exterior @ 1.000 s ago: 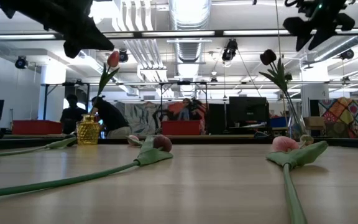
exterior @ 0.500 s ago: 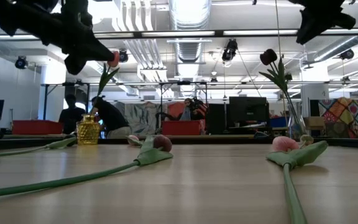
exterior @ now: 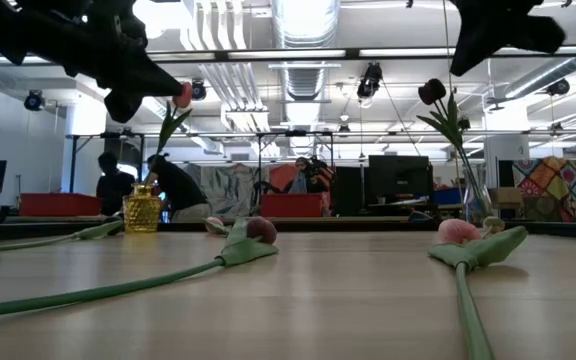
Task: Sort flowers into vase by color
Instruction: Put the pink tulip into the yellow vase
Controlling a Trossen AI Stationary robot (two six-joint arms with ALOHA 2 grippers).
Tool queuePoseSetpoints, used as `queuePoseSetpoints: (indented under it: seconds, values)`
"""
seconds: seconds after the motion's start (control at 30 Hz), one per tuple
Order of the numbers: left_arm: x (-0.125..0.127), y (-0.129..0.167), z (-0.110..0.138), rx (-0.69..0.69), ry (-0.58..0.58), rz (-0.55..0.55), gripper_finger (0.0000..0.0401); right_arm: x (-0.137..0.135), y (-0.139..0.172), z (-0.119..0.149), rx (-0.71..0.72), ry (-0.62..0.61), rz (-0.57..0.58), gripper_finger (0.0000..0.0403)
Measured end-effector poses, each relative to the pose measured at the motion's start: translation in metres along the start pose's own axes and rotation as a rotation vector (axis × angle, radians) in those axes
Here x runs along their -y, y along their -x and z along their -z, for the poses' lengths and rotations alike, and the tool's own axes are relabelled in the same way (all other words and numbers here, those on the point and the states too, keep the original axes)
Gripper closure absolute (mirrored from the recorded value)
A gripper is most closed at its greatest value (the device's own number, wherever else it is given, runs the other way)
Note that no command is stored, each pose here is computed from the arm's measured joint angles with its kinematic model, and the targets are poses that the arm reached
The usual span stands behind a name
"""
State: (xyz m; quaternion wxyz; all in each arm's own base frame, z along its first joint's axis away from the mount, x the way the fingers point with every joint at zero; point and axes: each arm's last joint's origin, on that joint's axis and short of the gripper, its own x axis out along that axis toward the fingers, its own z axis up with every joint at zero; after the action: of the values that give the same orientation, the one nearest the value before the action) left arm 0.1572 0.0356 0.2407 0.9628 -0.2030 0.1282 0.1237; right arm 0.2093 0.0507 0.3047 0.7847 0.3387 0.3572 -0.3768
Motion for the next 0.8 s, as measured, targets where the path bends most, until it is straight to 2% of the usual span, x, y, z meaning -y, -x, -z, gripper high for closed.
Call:
queuePoseSetpoints:
  seconds: [0.13,0.23,0.6,0.7,0.8]
  values:
    - [0.000,0.000,0.002,-0.024,0.003,0.025,0.0401,-0.026,-0.014,0.035,-0.044,-0.140,0.017,0.0380]
    - [0.001,0.000,0.003,-0.046,0.005,0.044,0.0401,-0.045,-0.017,0.051,-0.078,-0.233,0.027,0.0361]
    - [0.001,0.001,0.007,-0.102,0.009,0.079,0.0401,-0.099,-0.056,0.083,-0.359,-0.375,0.181,0.0243]
    - [0.000,0.001,0.009,-0.121,0.011,0.072,0.0401,-0.106,-0.067,0.092,-0.434,-0.453,0.236,0.0223]
    - [-0.001,0.001,0.010,-0.129,0.012,0.068,0.0401,-0.113,-0.079,0.100,-0.455,-0.521,0.229,0.0213]
